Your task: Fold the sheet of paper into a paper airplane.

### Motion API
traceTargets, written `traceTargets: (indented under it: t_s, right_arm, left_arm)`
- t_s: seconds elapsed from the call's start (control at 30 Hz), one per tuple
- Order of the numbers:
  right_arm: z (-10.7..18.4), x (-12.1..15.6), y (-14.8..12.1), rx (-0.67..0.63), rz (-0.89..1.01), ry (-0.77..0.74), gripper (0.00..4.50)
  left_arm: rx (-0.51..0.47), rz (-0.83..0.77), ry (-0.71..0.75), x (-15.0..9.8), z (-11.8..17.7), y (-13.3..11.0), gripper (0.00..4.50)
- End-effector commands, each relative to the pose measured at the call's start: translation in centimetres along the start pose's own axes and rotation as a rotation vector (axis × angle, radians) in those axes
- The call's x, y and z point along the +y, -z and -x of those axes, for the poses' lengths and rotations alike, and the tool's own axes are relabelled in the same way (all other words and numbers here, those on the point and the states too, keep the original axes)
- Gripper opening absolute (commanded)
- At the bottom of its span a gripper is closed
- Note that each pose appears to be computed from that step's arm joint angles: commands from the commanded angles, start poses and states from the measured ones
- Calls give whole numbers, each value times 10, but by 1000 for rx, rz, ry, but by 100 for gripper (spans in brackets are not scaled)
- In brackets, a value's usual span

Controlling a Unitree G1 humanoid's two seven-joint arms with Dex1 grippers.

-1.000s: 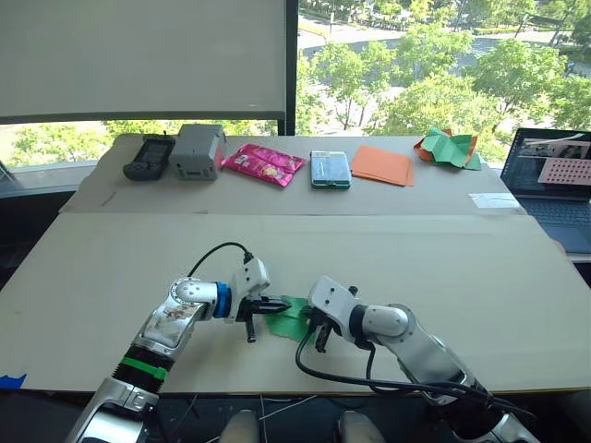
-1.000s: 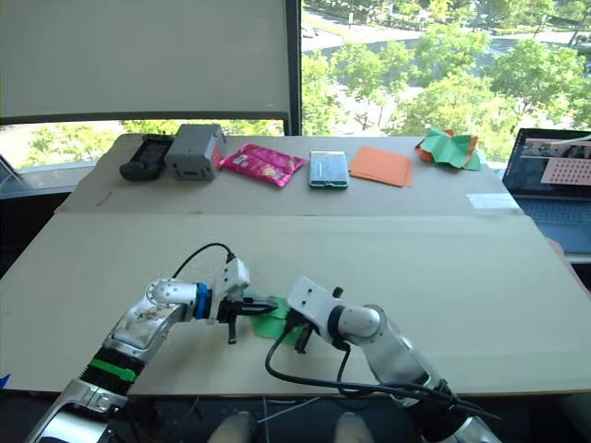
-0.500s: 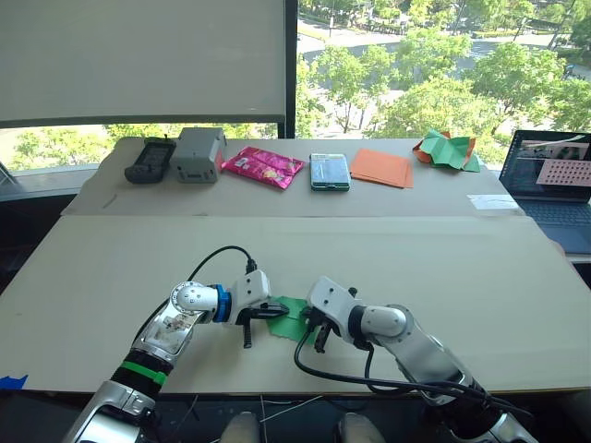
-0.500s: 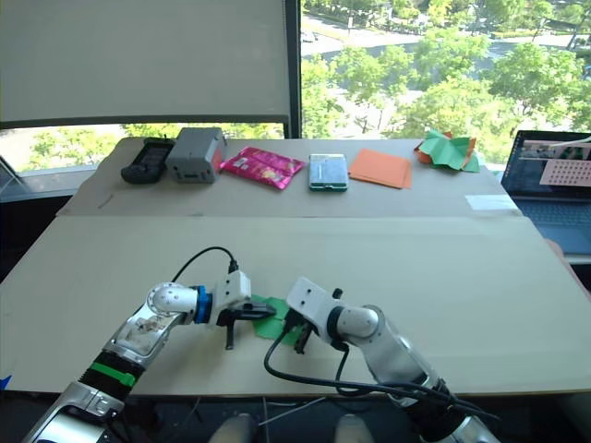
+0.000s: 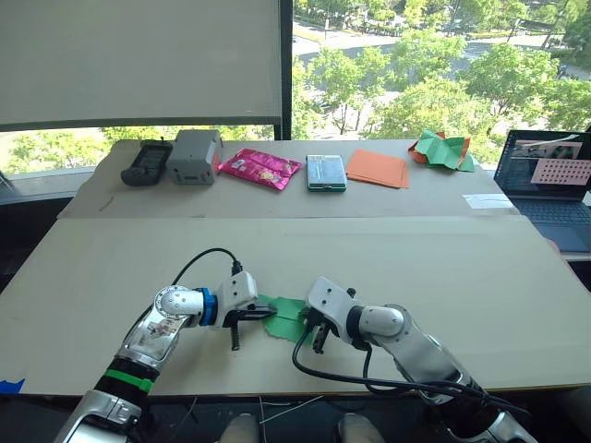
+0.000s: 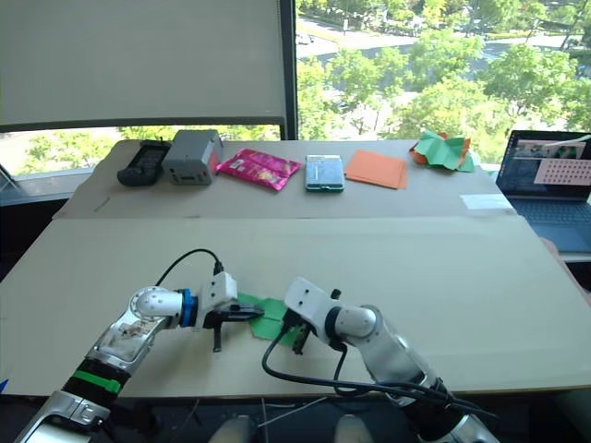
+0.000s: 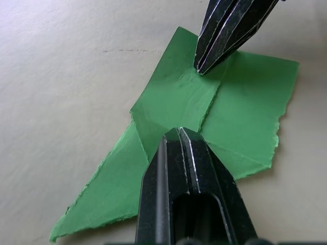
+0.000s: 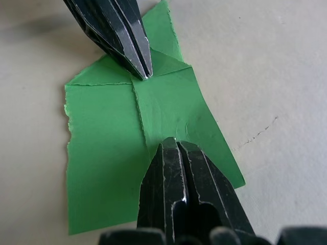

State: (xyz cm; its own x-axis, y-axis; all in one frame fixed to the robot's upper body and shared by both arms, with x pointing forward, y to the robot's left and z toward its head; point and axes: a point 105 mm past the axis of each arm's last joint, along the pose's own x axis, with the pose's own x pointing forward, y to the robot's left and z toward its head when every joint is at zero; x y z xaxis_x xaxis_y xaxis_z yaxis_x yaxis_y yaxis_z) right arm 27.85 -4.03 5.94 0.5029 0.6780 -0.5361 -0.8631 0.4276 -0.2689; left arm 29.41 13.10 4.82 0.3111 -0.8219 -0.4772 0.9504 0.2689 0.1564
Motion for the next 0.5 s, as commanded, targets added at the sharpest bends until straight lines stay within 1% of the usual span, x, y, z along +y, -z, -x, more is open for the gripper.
traceTargets:
  t_s: [0.03, 0.17, 0.4, 0.5]
  right_arm:
    - [-3, 5, 21, 89, -43, -20, 1]
    - [-4, 5, 21, 89, -43, -22, 1]
    - [-4, 5, 21, 90, -39, -24, 1]
    - [-4, 5, 21, 92, -36, -21, 1]
  left_arm:
    - [157, 115, -15, -8, 15, 46, 0]
    - [169, 127, -42, -4, 25, 51, 0]
    - [170, 125, -59, -1, 29, 50, 0]
    - [154, 107, -66, 2, 31, 43, 0]
